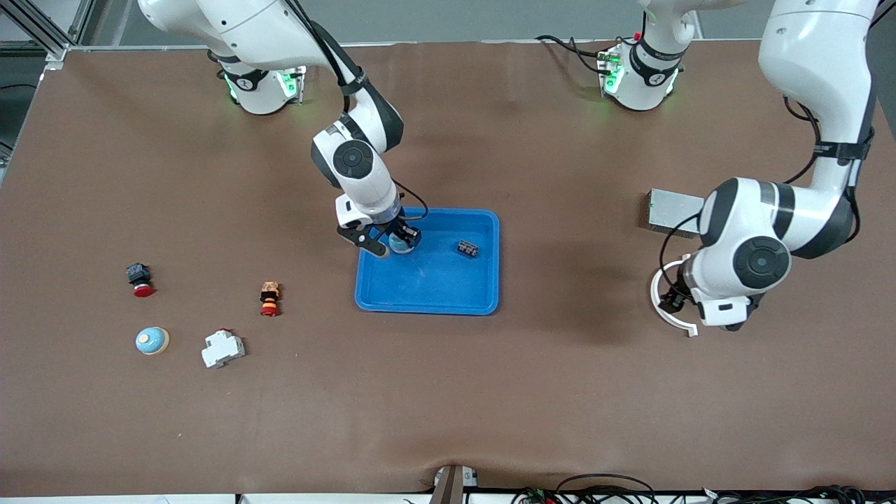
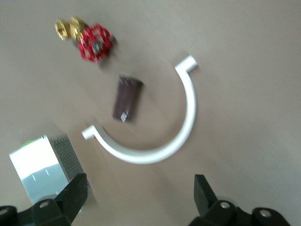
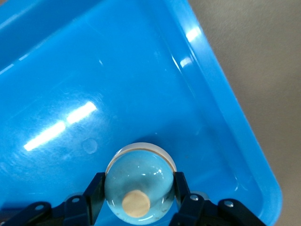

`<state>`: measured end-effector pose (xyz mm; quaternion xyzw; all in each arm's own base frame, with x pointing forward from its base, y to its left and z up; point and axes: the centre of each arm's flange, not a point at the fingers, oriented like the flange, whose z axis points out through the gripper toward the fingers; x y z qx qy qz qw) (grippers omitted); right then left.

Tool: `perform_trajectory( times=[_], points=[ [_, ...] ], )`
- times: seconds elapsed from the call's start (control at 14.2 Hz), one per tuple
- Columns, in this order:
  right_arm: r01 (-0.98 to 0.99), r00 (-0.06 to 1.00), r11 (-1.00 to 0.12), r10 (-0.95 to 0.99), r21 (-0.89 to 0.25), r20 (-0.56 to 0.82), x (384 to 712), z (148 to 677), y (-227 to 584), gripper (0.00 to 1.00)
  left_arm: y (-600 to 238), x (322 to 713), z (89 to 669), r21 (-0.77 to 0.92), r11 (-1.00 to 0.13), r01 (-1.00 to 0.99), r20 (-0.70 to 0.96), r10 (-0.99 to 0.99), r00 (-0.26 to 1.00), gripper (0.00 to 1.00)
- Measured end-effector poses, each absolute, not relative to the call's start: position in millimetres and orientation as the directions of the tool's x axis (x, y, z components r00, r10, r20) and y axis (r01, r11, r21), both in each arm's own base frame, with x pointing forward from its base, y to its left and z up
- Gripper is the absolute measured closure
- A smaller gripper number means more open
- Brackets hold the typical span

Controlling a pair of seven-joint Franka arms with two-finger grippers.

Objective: Place electrolytic capacitor and blue bell in tray
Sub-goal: 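Set the bell in the tray while the left gripper reaches another capacitor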

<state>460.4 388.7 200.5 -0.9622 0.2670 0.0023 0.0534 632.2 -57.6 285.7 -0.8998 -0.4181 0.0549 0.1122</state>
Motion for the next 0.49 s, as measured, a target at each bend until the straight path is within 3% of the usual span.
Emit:
perform_trajectory(
  times=[0.49],
  points=[
    [-0.530, 0.848, -0.844, -0.530, -0.087, -0.025, 464, 191, 384, 0.33, 11, 623, 224, -0.180, -0.668, 0.722, 0.024, 0.730, 0.683, 0.00]
  ],
)
